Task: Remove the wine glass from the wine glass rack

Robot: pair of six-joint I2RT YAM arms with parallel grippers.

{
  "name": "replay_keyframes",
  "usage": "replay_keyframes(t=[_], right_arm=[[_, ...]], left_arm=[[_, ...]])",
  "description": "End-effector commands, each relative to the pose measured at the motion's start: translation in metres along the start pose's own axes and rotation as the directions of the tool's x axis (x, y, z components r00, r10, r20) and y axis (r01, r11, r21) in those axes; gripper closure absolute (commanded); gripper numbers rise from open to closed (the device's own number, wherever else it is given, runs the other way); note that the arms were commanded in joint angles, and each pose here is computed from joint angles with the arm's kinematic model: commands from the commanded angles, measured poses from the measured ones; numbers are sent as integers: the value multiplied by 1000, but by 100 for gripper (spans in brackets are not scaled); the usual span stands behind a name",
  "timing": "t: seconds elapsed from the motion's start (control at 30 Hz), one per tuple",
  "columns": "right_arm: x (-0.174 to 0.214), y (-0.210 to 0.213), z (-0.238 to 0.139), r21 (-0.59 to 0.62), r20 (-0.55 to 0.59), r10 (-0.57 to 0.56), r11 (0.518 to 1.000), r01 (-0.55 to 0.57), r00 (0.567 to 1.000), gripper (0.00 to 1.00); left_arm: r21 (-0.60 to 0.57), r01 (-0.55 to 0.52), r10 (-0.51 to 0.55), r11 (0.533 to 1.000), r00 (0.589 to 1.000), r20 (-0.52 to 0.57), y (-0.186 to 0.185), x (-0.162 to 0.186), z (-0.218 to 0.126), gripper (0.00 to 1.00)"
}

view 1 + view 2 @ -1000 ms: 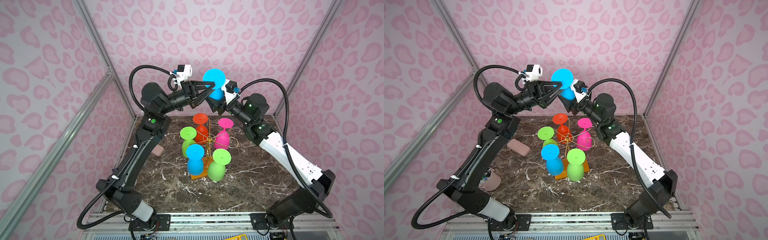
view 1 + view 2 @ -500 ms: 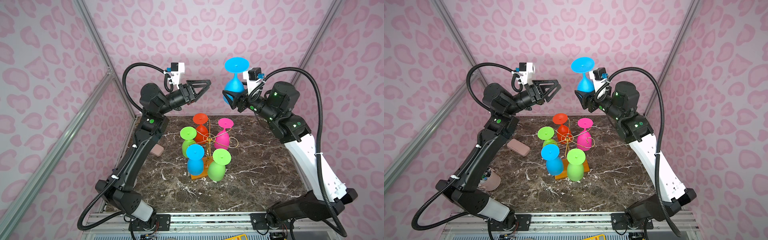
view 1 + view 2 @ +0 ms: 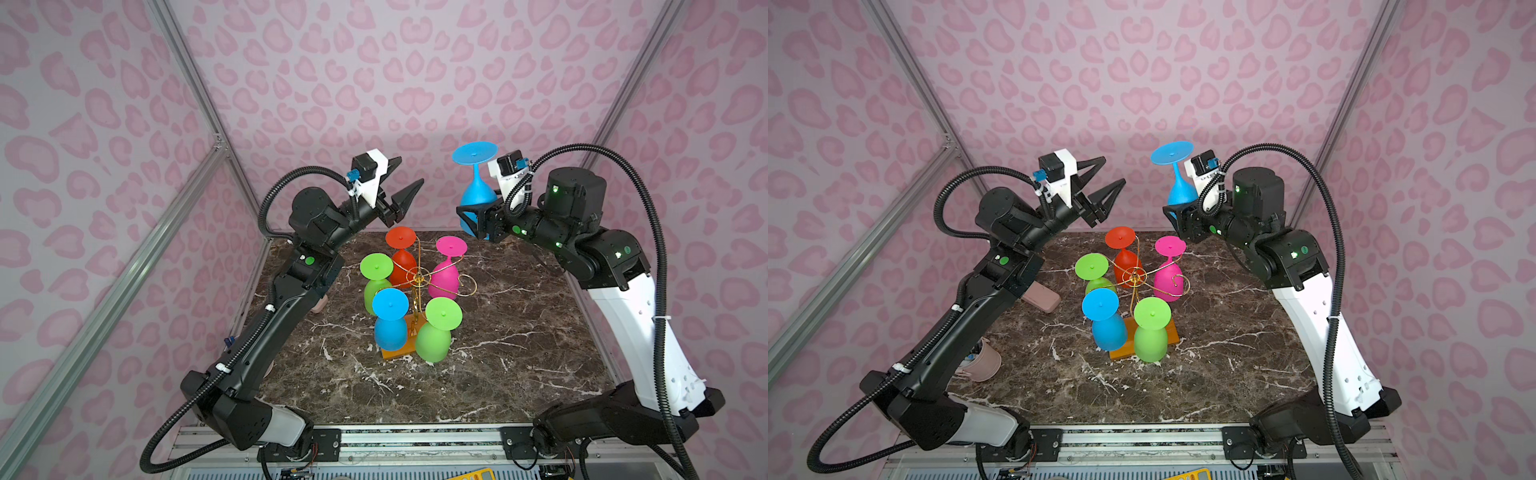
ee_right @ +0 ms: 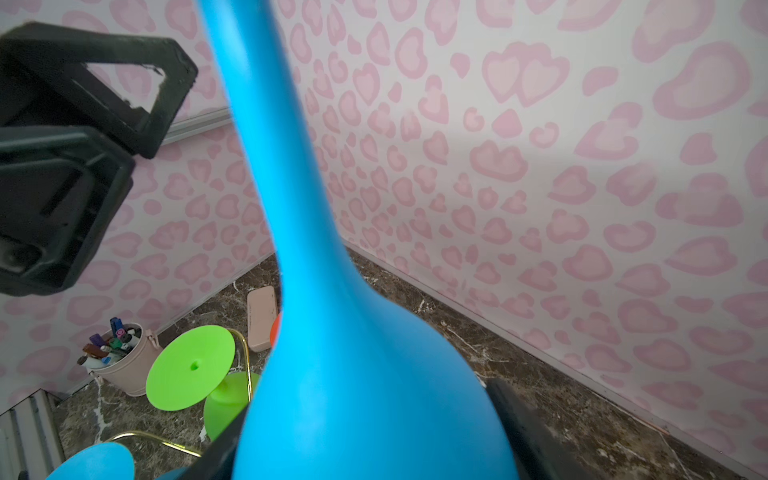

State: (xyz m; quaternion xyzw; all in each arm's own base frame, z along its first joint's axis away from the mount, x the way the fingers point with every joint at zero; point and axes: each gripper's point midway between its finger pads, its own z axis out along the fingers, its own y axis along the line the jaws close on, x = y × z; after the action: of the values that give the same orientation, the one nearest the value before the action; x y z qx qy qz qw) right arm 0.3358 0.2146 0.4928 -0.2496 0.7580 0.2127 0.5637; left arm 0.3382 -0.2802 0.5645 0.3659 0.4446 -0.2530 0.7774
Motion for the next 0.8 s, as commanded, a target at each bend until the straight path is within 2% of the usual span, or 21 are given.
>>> replay_keyframes(t=[0.0, 0.1, 0.27, 0.53, 0.77], right_arm=[[10, 5, 8, -30, -44, 24, 999, -26, 999, 51], [15, 8, 15, -44, -78, 26, 999, -29, 997, 52], [22, 19, 26, -75, -127, 3, 997, -12, 992, 54], [29, 32, 33, -123, -156, 7, 992, -27, 988, 58], [37, 40, 37, -142, -183, -2, 990, -25, 983, 60]], left_arm=[[46, -311, 309, 949, 950, 51, -10, -1, 5, 33], [90, -369, 363, 925, 929, 77, -19, 1, 6, 34], [78, -418, 412, 905, 908, 79, -17, 5, 11, 37], [43, -452, 447, 891, 889, 98, -12, -4, 12, 43], [91, -470, 459, 878, 880, 122, -21, -4, 11, 50]])
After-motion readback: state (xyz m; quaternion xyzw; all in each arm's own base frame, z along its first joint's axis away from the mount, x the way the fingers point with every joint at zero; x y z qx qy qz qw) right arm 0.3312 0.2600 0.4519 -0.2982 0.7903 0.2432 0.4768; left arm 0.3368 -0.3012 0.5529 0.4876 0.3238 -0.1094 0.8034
